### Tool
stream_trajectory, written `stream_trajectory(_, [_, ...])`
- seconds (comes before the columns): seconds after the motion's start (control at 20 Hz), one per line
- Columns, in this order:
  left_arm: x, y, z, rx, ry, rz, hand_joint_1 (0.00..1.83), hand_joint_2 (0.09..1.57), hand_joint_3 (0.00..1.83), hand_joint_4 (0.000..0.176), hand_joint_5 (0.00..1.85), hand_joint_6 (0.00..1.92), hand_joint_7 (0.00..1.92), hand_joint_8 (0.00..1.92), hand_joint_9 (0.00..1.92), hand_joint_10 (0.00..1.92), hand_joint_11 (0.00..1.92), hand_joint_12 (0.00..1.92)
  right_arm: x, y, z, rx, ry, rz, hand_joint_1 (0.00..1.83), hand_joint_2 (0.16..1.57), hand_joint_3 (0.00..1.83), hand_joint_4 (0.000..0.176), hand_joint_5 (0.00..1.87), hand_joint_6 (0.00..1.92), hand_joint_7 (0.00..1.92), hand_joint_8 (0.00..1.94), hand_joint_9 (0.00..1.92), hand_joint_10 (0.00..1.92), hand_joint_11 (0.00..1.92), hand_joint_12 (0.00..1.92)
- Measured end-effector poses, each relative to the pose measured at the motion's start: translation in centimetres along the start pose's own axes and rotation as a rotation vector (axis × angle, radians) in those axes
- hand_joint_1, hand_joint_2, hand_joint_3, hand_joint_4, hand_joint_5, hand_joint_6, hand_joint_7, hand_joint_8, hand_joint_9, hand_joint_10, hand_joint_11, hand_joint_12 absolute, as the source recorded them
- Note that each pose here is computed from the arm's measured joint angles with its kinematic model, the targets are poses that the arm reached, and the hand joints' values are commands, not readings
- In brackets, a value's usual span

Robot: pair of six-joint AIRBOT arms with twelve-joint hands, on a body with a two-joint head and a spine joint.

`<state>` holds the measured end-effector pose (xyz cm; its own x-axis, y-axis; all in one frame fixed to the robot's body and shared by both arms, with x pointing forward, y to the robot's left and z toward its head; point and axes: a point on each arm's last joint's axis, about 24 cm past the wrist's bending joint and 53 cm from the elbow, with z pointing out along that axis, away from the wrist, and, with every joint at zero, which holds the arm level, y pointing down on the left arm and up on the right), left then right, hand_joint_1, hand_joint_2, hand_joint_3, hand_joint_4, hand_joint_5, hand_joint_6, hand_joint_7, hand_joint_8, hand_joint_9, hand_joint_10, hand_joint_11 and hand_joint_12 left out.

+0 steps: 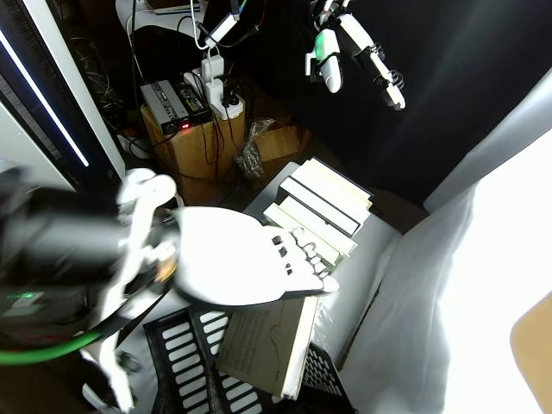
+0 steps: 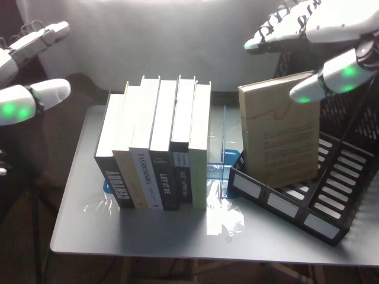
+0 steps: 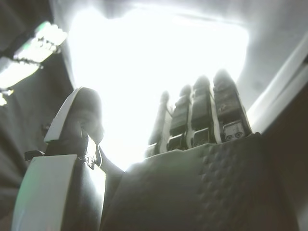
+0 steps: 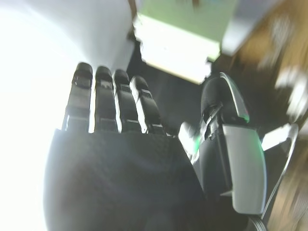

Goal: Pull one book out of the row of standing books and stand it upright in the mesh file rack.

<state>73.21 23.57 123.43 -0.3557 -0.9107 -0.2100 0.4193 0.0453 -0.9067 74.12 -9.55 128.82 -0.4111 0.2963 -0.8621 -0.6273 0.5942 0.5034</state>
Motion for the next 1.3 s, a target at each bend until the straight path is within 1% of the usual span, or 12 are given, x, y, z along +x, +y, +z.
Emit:
stream_trajectory(0.15, [2.1,0.2,0.5,-0.003,0.061,0.015,0.44,1.38,0.0,0.053,0.0,0.0,0.0,0.0,0.0,0.0,0.0,0.0,1.3,0.0,-1.8,-0.052,-0.032,0.12,0.16,1.24,0.01,0.082,0.0,0.0,0.0,0.0,0.0,0.0,0.0,0.0])
stream_trajectory(0.25, [3.0,-0.3,0.9,0.009,0.082,0.013,0.2,1.39,0.01,0.085,0.0,0.0,0.0,0.0,0.0,0.0,0.0,0.0,1.8,0.6,-3.5,-0.094,-0.065,0.177,0.0,1.25,0.02,0.105,0.0,0.0,0.0,0.0,0.0,0.0,0.0,0.0])
stream_trajectory(0.4, [5.0,-1.4,1.2,0.043,0.146,0.03,0.24,1.37,0.0,0.101,0.0,0.0,0.0,0.0,0.0,0.0,0.0,0.0,2.9,1.6,-5.3,-0.139,-0.1,0.224,0.0,1.32,0.04,0.0,0.0,0.0,0.02,0.01,0.09,0.04,0.0,0.01])
stream_trajectory(0.45, [5.8,-1.5,1.1,0.045,0.167,0.03,0.24,1.36,0.0,0.09,0.0,0.0,0.0,0.0,0.0,0.0,0.0,0.0,3.4,1.7,-5.8,-0.149,-0.109,0.242,0.0,1.33,0.04,0.005,0.0,0.0,0.0,0.0,0.02,0.01,0.0,0.0])
stream_trajectory(0.55, [7.0,-1.5,1.0,0.048,0.201,0.039,0.21,1.35,0.0,0.086,0.0,0.0,0.0,0.0,0.0,0.0,0.0,0.0,4.3,1.6,-6.6,-0.16,-0.13,0.28,0.0,1.33,0.03,0.056,0.0,0.0,0.0,0.0,0.0,0.0,0.0,0.0])
stream_trajectory(0.65, [7.5,-1.5,1.0,0.051,0.212,0.036,0.12,1.35,0.0,0.099,0.0,0.0,0.0,0.0,0.0,0.0,0.0,0.0,5.1,1.4,-7.3,-0.173,-0.16,0.327,0.0,1.33,0.03,0.024,0.0,0.0,0.0,0.0,0.0,0.0,0.0,0.0])
stream_trajectory(0.85, [8.8,-1.9,0.9,0.069,0.236,0.025,0.09,1.34,0.0,0.106,0.0,0.0,0.0,0.0,0.0,0.0,0.0,0.0,6.0,0.9,-8.7,-0.197,-0.212,0.405,0.0,1.33,0.02,0.031,0.0,0.0,0.0,0.0,0.0,0.0,0.0,0.0])
stream_trajectory(0.9, [9.1,-1.9,0.9,0.076,0.243,0.022,0.1,1.33,0.0,0.086,0.0,0.0,0.0,0.0,0.0,0.0,0.0,0.0,6.2,0.9,-9.1,-0.204,-0.229,0.431,0.0,1.32,0.02,0.029,0.0,0.0,0.0,0.0,0.0,0.0,0.0,0.0])
stream_trajectory(0.95, [9.4,-1.9,0.9,0.078,0.251,0.024,0.09,1.33,0.0,0.09,0.0,0.0,0.0,0.0,0.0,0.0,0.0,0.0,6.3,1.0,-9.4,-0.212,-0.236,0.433,0.0,1.34,0.03,0.007,0.0,0.0,0.0,0.0,0.0,0.0,0.0,0.0])
stream_trajectory(1.1, [10.3,-1.8,0.9,0.081,0.267,0.017,0.04,1.33,0.0,0.111,0.0,0.0,0.0,0.0,0.0,0.0,0.0,0.0,6.9,0.8,-10.0,-0.214,-0.251,0.459,0.0,1.36,0.03,0.0,0.0,0.0,0.0,0.0,0.0,0.0,0.0,0.0])
stream_trajectory(1.25, [11.1,-1.6,0.8,0.081,0.288,0.019,0.09,1.34,0.0,0.068,0.0,0.0,0.0,0.0,0.0,0.0,0.0,0.0,6.9,0.7,-10.3,-0.219,-0.264,0.47,0.0,1.36,0.03,0.0,0.0,0.0,0.0,0.0,0.0,0.0,0.0,0.0])
stream_trajectory(1.3, [11.0,-1.6,0.9,0.081,0.284,0.017,0.1,1.34,0.0,0.071,0.0,0.0,0.0,0.0,0.0,0.0,0.0,0.0,6.8,0.7,-10.3,-0.219,-0.27,0.473,0.0,1.36,0.02,0.006,0.0,0.0,0.0,0.0,0.0,0.0,0.0,0.0])
